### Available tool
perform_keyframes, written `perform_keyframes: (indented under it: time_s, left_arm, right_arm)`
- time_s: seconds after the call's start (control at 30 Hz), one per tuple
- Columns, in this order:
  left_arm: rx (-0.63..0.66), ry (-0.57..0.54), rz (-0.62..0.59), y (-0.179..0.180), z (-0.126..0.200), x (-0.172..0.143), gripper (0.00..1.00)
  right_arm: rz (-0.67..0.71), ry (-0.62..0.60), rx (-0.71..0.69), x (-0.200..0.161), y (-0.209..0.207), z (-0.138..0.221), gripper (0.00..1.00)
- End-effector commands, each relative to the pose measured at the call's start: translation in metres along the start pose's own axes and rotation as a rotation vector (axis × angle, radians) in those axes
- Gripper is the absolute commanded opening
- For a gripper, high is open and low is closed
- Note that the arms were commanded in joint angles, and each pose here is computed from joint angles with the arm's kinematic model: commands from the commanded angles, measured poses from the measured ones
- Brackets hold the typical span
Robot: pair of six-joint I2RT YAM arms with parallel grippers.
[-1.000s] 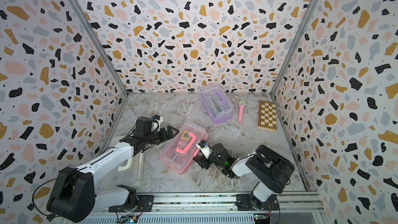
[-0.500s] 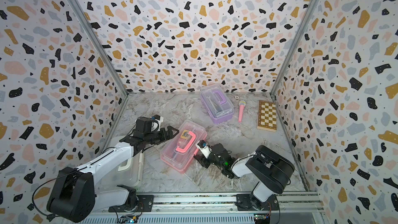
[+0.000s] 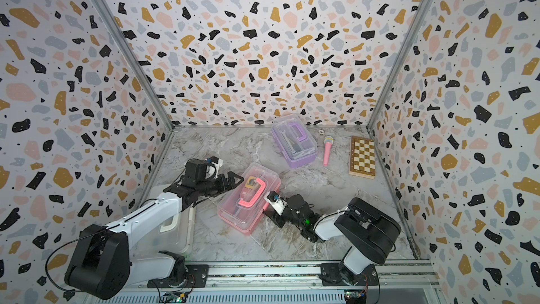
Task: Close toolboxes
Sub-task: Fasten the toolbox latch on the toolbox.
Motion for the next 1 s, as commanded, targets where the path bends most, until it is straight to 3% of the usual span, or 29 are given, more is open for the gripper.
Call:
perform_keyframes:
  time_s: [0.0, 0.43, 0.97]
  left_arm:
    - [-0.014, -0.005, -0.028, -0.002, 0.000, 0.003, 0.99]
    - [0.001, 0.026, -0.068, -0.011, 0.009, -0.013, 0.99]
    - [0.050, 0.141, -0.146, -0.011, -0.010, -0.044, 0.99]
  right_arm:
    - [0.022, -0.065, 0.015, 0.024, 0.003, 0.002, 0.40]
    - [0.003, 0.099, -0.006, 0.037, 0.006, 0.010, 0.36]
    - [0.016, 0.287, -0.025, 0.036, 0.005, 0.008, 0.35]
Point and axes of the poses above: each gripper's point midway between its finger pads, its own z axis back along the fingers, its own y axis along the line the jaws close on, x = y × z, the point moved 5 cm from there along z, back along the fingers, and after that the axes turned 12 degrees about -z, right-handed, at the moved point
